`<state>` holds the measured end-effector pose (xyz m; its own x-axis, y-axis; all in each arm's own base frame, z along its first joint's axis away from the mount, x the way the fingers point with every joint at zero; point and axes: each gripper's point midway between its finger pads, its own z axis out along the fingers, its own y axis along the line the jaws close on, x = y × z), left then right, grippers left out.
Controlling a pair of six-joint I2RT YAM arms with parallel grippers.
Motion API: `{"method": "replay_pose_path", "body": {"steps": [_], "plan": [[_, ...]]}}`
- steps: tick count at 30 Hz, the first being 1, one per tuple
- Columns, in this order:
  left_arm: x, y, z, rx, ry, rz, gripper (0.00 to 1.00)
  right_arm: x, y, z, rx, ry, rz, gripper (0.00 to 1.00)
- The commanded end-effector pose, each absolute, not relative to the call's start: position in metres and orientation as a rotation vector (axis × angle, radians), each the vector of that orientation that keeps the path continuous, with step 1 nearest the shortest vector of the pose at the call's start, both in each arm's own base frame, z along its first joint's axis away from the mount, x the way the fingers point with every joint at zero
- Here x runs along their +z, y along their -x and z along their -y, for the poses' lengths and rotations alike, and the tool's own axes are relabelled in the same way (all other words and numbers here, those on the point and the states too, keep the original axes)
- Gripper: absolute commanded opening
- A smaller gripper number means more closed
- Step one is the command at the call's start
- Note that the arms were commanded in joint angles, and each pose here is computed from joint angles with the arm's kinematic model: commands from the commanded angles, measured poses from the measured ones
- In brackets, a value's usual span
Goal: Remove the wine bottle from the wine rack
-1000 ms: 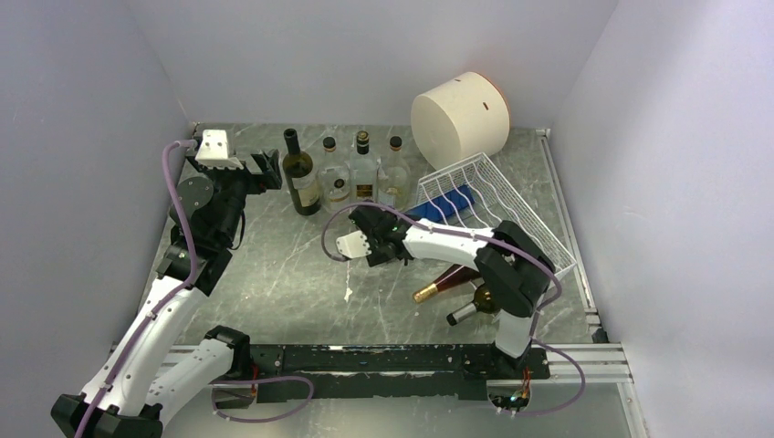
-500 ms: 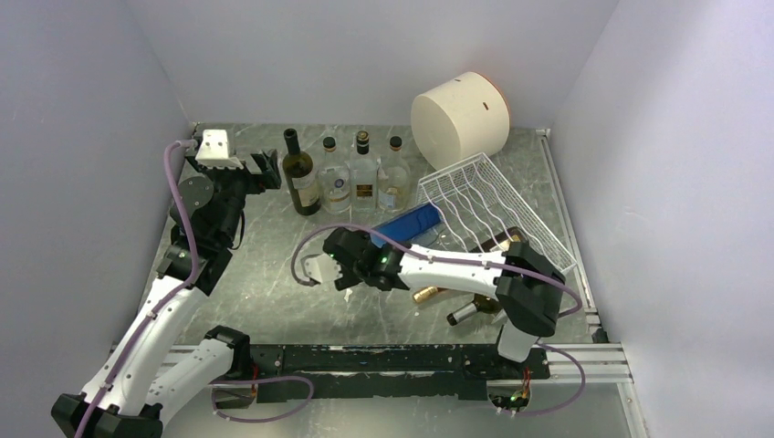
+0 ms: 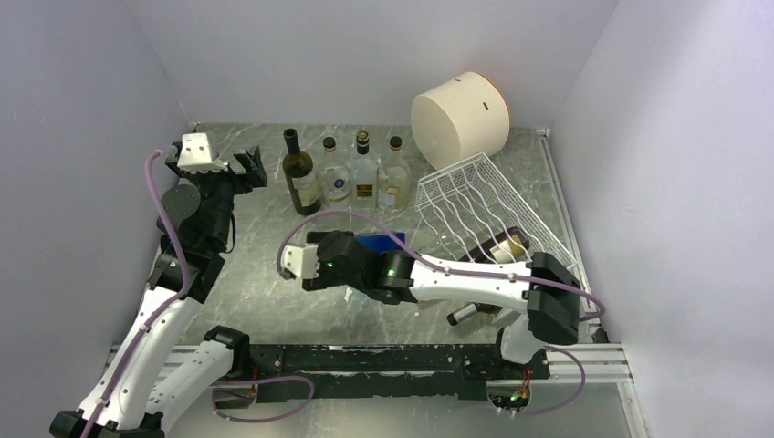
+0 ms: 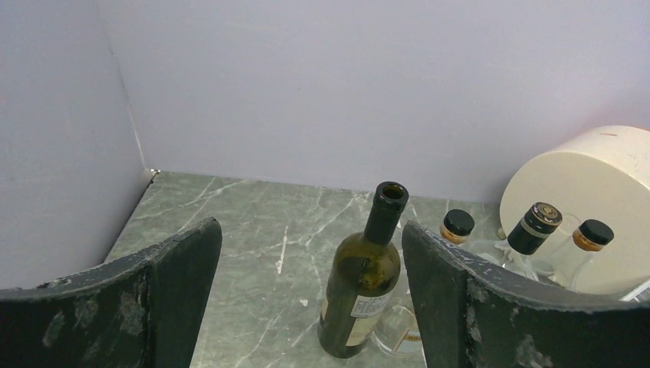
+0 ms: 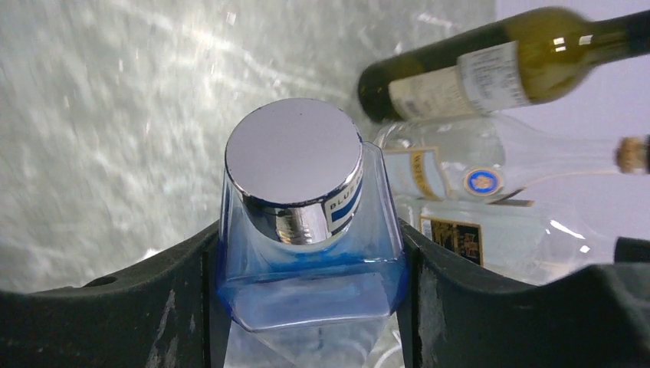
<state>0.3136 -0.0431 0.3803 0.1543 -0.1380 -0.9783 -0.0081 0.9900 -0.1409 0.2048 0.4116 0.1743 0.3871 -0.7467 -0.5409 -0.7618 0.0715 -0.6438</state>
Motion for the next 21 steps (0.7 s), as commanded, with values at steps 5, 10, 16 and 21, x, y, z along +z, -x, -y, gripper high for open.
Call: {"method": "replay_pose_path", "body": {"steps": [5, 10, 16, 21], "plan": [[0.393, -0.309, 0.031, -0.062, 0.167, -1.375, 0.90, 0.317, -0.222, -0.430, 0.354, 0.994, -1.266, 0.00], [0.392, -0.310, 0.032, -0.064, 0.165, -1.380, 0.90, 0.342, -0.245, -0.435, 0.519, 0.762, -1.356, 0.00], [0.392, -0.310, 0.031, -0.063, 0.170, -1.378, 0.89, 0.359, -0.271, -0.446, 0.648, 0.574, -1.352, 0.00], [0.392, -0.309, 0.028, -0.053, 0.179, -1.376, 0.89, 0.363, -0.297, -0.462, 0.690, 0.501, -1.339, 0.00]]}}
